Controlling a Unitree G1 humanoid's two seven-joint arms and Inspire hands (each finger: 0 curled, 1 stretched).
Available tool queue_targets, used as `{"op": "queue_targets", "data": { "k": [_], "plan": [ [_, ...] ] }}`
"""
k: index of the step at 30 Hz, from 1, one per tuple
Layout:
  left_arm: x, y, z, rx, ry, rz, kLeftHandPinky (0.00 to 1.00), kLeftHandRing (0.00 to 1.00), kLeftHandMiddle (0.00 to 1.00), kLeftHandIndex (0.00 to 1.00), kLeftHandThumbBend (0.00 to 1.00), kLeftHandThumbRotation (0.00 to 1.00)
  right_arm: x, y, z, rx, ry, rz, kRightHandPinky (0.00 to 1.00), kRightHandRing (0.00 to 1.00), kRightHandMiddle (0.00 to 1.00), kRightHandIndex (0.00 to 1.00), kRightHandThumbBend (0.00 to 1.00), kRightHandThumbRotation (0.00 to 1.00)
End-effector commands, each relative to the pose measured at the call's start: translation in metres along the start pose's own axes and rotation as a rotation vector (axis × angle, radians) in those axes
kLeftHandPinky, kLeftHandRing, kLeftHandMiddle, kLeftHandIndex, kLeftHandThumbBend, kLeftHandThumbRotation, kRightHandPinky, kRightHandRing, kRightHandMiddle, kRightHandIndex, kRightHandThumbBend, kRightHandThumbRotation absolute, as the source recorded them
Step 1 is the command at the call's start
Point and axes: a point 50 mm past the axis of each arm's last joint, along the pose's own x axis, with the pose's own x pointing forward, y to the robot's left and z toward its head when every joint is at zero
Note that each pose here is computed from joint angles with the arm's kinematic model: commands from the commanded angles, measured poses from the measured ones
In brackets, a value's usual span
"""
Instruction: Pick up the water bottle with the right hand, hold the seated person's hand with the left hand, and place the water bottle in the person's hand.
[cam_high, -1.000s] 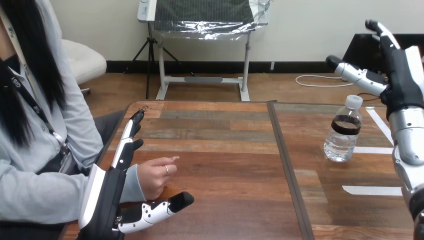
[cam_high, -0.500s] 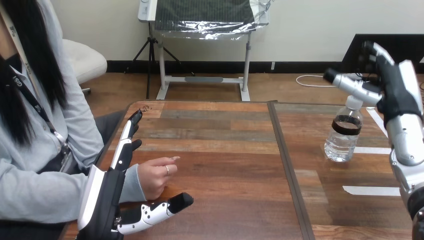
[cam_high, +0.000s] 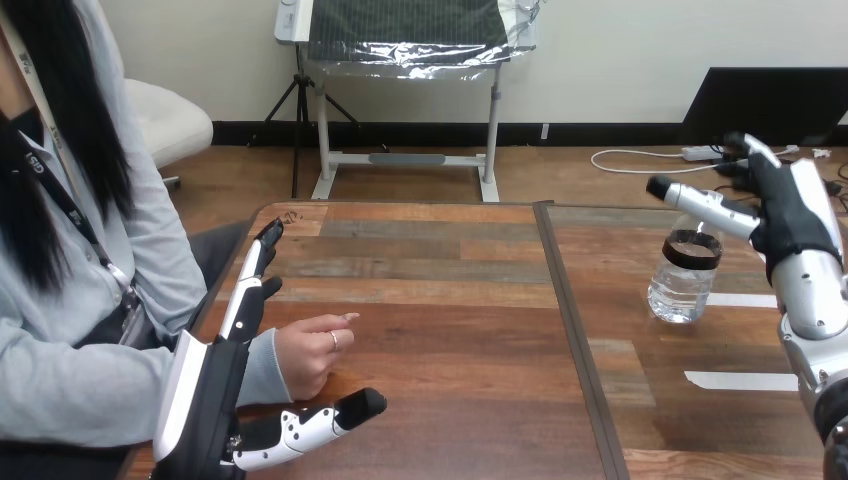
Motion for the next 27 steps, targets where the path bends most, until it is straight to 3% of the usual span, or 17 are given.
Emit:
{"op": "queue_targets", "data": {
  "k": [1, 12, 27],
  "plan": [
    [0.014, 0.012, 0.012, 0.012, -0.111, 0.025, 0.91, 0.98, 1.00, 0.99, 1.00, 0.56, 0.008, -0.002, 0.022, 0.002, -0.038, 0.000, 0.80, 0.87, 0.87, 0.93, 1.00, 0.47],
    [0.012, 0.015, 0.014, 0.008, -0.116, 0.030, 0.92, 0.98, 1.00, 0.99, 1.00, 0.54, 0.005, 0.004, 0.008, -0.002, 0.033, 0.027, 0.77, 0.84, 0.87, 0.92, 0.97, 0.41],
    [0.008, 0.019, 0.017, 0.019, -0.119, 0.039, 0.91, 0.97, 0.99, 0.98, 1.00, 0.55, 0.000, 0.013, -0.004, 0.002, 0.084, 0.051, 0.74, 0.82, 0.86, 0.90, 0.94, 0.36]
  ]
}}
